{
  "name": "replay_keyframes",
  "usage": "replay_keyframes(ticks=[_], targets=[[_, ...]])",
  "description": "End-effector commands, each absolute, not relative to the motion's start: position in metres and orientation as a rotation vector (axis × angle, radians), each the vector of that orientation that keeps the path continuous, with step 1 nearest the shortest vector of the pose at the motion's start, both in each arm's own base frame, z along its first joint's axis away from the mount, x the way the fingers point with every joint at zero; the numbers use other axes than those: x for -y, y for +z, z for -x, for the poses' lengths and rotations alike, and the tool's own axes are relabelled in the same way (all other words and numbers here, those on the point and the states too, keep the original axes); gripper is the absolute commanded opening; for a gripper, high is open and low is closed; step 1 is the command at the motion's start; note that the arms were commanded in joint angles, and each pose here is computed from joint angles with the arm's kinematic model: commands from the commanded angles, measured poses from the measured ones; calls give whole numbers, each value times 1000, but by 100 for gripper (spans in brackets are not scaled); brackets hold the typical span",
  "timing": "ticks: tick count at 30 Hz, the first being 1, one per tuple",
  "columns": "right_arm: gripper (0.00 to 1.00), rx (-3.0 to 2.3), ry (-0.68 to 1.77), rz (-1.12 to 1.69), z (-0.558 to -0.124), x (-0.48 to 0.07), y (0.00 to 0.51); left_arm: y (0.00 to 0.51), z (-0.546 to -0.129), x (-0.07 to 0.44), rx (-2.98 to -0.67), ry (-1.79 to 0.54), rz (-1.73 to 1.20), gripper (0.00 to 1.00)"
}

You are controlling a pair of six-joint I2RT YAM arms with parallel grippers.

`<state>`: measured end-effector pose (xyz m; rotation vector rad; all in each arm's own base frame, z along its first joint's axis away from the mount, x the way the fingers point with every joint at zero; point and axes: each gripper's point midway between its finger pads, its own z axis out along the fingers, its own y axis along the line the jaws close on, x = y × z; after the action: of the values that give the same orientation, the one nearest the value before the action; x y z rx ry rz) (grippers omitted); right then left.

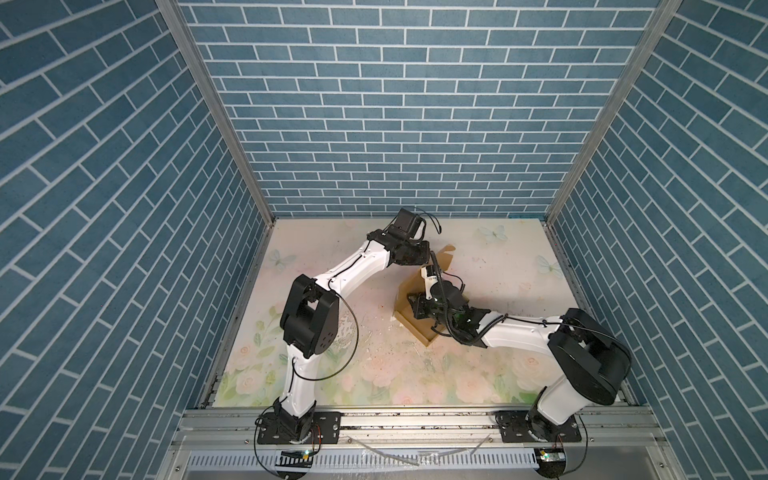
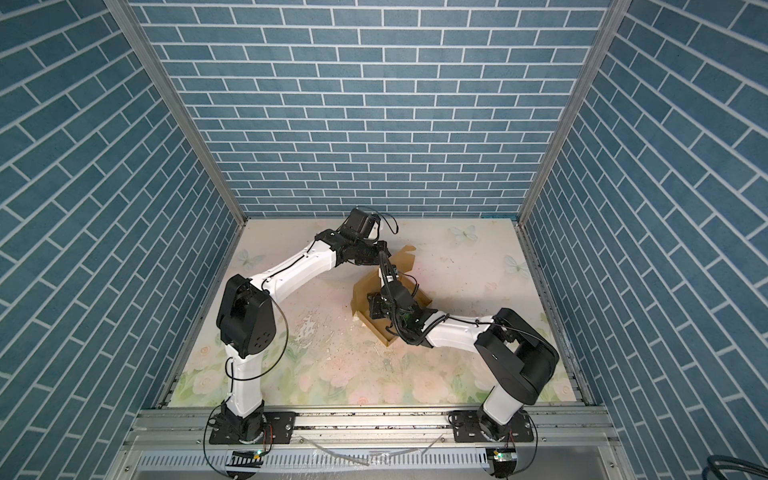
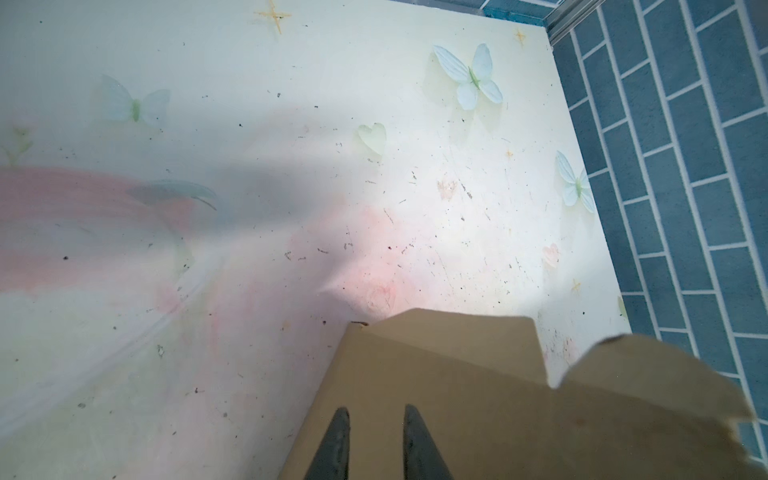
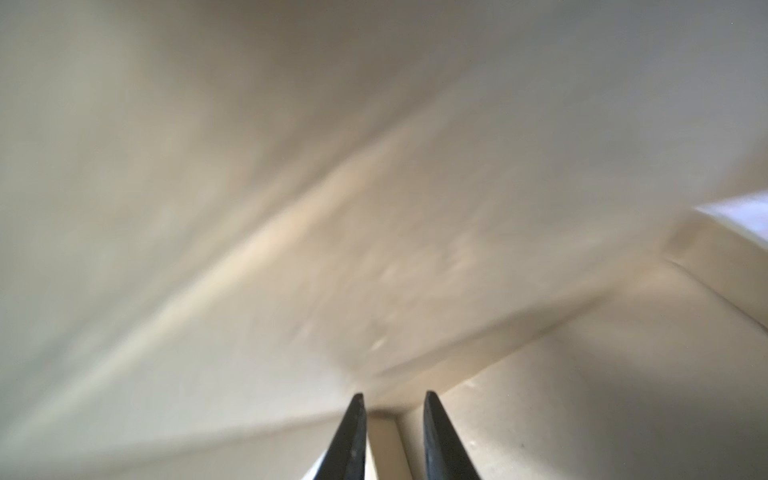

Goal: Fold the paper box

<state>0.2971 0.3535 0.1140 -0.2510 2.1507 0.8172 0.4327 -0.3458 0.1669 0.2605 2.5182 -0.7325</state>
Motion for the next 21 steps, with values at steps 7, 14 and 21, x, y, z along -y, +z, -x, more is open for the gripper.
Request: replay_keyframes(ticks=[7, 14, 21], targets=[[26, -2139, 786, 176, -292, -339, 117, 178, -438, 314, -2522, -693, -255, 26], [30, -2246, 554, 283, -269, -282, 123, 205, -428, 273, -2479, -626, -209, 30], [32, -2270, 477, 307, -271, -237, 142, 218, -396, 243, -2466, -554, -208, 38]])
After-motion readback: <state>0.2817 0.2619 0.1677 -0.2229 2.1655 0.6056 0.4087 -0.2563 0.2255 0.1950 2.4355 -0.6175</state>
